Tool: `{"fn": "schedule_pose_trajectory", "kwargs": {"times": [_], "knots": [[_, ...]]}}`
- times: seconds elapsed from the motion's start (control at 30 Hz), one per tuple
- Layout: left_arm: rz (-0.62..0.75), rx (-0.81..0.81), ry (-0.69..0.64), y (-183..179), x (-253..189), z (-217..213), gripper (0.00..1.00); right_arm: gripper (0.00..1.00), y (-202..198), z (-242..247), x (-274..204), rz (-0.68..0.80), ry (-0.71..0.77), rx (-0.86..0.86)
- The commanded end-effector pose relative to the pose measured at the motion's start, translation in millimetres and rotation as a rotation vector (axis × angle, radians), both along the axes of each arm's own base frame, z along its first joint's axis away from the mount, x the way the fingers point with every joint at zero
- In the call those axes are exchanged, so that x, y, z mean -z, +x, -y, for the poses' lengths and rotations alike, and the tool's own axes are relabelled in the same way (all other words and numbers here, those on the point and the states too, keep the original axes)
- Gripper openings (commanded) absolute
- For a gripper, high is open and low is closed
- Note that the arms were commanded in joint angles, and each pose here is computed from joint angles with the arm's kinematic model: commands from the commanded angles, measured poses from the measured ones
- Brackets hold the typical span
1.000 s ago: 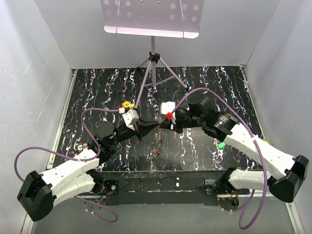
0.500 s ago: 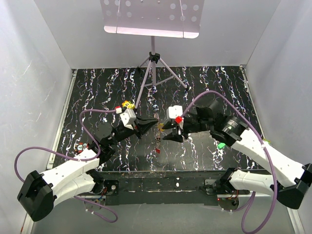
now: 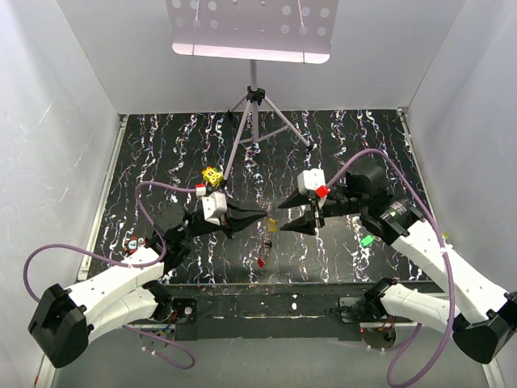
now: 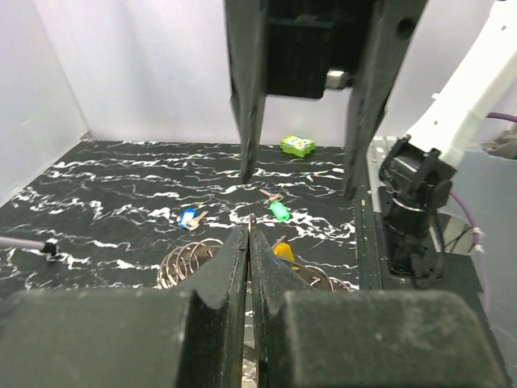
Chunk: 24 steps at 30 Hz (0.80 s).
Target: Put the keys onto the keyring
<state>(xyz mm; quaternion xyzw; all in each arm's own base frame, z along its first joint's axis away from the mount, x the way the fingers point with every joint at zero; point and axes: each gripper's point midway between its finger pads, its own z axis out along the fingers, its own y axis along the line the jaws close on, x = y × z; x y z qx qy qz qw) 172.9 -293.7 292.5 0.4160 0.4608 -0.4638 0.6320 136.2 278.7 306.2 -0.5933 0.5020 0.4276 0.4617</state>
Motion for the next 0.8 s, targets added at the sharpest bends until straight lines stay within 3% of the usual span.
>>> {"fn": "schedule_pose_trajectory", "kwargs": {"times": [0.0,0.27,0.77], "knots": [[0.096,0.079,-0.066,-16.0,-38.1,-0.2,0.0,0.59,-2.4,-9.0,-6.4,0.022,0.07,-0.059],[0.079,0.101,-0.081,-18.3,-38.9,1.5,0.0,0.43,-0.7,-13.7,-9.6,-0.053,0.124,-0.045],[0.057,0.097,-0.114,-18.6,-40.4,0.3,0.0,0.29,7.6,-17.3,-3.2,-0.14,0.132,0.015]]}}
